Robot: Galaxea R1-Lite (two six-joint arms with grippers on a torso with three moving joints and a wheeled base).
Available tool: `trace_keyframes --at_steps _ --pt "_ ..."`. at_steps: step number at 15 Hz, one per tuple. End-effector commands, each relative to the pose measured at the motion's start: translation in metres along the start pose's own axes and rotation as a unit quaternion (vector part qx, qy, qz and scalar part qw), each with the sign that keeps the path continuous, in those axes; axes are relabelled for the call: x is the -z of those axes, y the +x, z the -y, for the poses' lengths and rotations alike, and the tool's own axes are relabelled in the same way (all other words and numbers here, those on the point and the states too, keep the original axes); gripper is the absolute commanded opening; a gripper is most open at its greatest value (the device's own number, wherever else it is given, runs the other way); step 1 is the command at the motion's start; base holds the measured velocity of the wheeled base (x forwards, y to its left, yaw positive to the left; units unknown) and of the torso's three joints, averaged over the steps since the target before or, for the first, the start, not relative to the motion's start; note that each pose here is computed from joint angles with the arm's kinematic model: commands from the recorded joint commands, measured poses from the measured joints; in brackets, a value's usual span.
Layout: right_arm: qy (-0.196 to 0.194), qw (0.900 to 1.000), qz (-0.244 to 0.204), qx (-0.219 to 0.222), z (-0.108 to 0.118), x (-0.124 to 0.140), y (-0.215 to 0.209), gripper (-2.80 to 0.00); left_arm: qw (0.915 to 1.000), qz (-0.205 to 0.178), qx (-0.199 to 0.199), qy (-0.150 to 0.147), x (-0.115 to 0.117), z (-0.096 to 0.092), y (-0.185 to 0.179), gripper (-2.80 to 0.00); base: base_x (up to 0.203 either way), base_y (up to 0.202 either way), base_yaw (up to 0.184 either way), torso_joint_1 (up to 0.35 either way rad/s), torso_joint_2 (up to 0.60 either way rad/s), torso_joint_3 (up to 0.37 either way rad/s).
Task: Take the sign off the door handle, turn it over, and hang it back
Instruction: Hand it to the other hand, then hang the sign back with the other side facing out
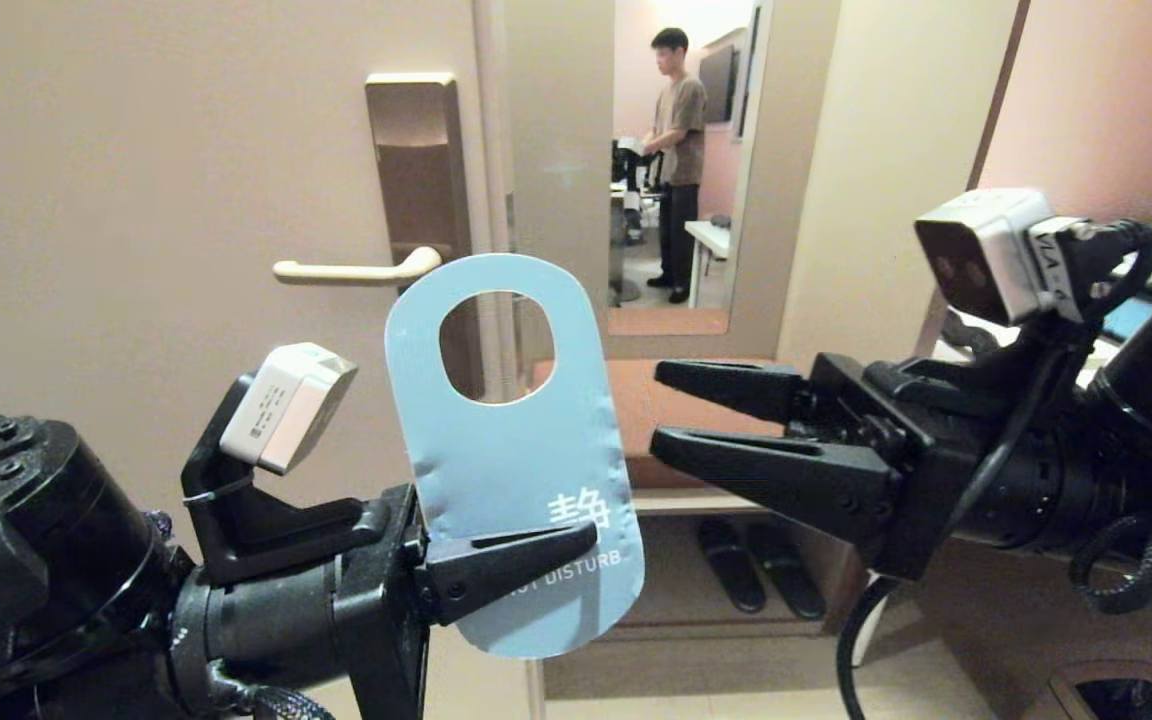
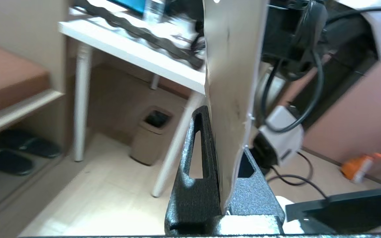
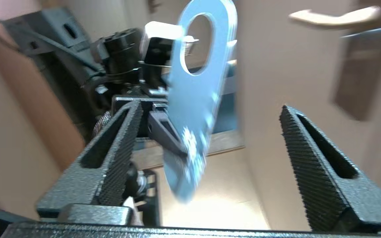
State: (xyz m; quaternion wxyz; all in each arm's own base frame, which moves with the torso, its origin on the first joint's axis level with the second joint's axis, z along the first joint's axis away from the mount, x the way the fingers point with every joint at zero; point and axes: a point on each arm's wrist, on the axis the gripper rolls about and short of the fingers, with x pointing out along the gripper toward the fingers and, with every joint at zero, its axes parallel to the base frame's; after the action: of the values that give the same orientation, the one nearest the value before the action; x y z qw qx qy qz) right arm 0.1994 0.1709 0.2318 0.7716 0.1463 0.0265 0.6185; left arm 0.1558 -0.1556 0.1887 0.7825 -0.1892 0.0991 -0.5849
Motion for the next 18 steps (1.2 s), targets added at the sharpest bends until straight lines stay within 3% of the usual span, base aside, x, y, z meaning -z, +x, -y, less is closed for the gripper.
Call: trace_keyframes --at_steps 1,4,10,11,13,15,18 --pt "-0.018 0.999 0.023 0.032 -0.003 -0.012 -0.029 0.0 0.9998 0.012 -0.013 0.004 -0.004 -0.003 -0.008 -2.8 0.0 0.0 0.0 0.0 0.0 0.0" --pt "-0.024 0.996 0.026 0.086 0.001 -0.007 -0.061 0.0 0.9998 0.012 -0.013 0.005 -0.004 -0.003 -0.008 -2.8 0.0 0.0 0.0 0.0 0.0 0.0" --pt "-0.032 0.991 0.018 0.131 0.007 0.003 -0.082 0.0 0.9999 0.01 -0.011 0.004 -0.004 -0.004 -0.007 -2.8 0.0 0.0 0.0 0.0 0.0 0.0" --pt "-0.03 0.991 0.016 0.131 0.007 0.005 -0.083 -2.8 0.9999 0.01 -0.011 0.005 -0.004 -0.003 -0.007 -2.8 0.0 0.0 0.0 0.0 0.0 0.0" --pt "-0.03 0.991 0.015 0.132 0.006 0.006 -0.083 -2.8 0.9999 0.01 -0.011 0.005 -0.003 -0.003 -0.008 -2.8 0.0 0.0 0.0 0.0 0.0 0.0" --pt "-0.036 0.986 0.02 0.161 0.01 0.007 -0.088 -2.8 0.9999 0.01 -0.012 0.005 -0.003 -0.003 -0.008 -2.8 0.0 0.0 0.0 0.0 0.0 0.0" --pt "-0.055 0.963 0.034 0.261 0.023 0.009 -0.102 -2.8 0.9999 0.01 -0.011 0.006 -0.003 -0.003 -0.008 -2.8 0.0 0.0 0.0 0.0 0.0 0.0"
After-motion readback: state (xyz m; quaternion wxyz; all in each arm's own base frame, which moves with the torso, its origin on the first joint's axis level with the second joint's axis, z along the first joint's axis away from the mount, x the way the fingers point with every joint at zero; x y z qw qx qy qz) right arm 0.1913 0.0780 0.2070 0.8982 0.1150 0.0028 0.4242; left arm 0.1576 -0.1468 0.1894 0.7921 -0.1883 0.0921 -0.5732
